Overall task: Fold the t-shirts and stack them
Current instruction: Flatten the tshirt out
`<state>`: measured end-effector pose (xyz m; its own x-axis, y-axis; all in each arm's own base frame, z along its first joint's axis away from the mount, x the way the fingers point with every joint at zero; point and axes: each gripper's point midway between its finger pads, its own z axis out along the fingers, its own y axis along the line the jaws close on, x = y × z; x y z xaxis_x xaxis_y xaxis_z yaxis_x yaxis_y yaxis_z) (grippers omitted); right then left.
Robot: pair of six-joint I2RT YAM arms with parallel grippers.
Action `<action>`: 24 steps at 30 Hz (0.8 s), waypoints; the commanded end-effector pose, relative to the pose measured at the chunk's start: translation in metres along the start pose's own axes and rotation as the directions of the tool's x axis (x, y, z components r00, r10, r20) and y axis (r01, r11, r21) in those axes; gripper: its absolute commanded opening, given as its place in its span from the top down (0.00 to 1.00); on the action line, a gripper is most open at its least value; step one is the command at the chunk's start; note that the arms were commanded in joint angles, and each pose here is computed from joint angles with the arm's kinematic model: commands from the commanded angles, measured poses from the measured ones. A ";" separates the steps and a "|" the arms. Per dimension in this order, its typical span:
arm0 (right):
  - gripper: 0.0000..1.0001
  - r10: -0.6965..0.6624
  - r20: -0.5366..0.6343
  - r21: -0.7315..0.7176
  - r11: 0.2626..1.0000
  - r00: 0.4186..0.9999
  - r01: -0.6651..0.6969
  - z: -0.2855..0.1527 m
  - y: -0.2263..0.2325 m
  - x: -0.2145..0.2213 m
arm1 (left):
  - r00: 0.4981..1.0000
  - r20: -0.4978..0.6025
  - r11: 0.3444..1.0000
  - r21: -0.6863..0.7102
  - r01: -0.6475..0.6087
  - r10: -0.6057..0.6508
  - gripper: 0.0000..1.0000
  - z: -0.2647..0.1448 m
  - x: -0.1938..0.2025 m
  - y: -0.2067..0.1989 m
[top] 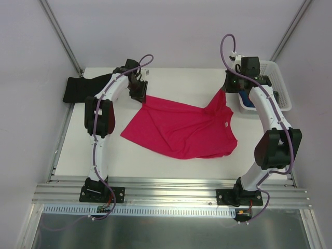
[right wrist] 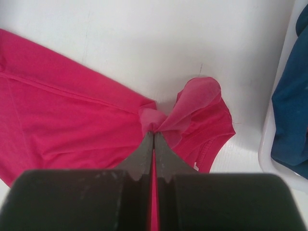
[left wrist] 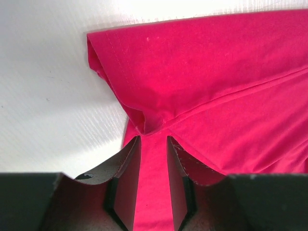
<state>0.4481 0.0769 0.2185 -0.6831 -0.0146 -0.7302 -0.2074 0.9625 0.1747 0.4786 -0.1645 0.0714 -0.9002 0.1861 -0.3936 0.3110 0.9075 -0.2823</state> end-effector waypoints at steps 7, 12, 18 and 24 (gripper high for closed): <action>0.99 0.013 0.088 -0.012 1.000 0.996 -0.012 -0.023 0.000 -0.019 | 0.998 0.040 0.998 -0.034 -0.052 0.053 0.70 -0.011 -0.013 -0.005; 0.99 0.019 0.087 -0.007 1.000 0.996 -0.018 -0.024 -0.003 -0.016 | 0.998 0.033 0.998 -0.040 -0.053 0.054 0.69 -0.006 -0.013 -0.003; 0.99 0.023 0.080 -0.007 1.000 0.997 -0.023 -0.024 -0.005 -0.013 | 0.998 0.032 0.997 -0.049 -0.058 0.060 0.70 0.000 -0.014 0.000; 0.99 0.023 0.078 -0.008 1.000 0.997 -0.022 -0.023 -0.004 -0.013 | 0.998 0.031 0.997 -0.045 -0.061 0.062 0.70 0.005 -0.016 0.000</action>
<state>0.4420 0.0677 0.2118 -0.6946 0.0117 -0.7193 -0.1817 0.9646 0.1911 0.4860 -0.1635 0.0648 -0.8927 0.2058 -0.4010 0.3175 0.9185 -0.2355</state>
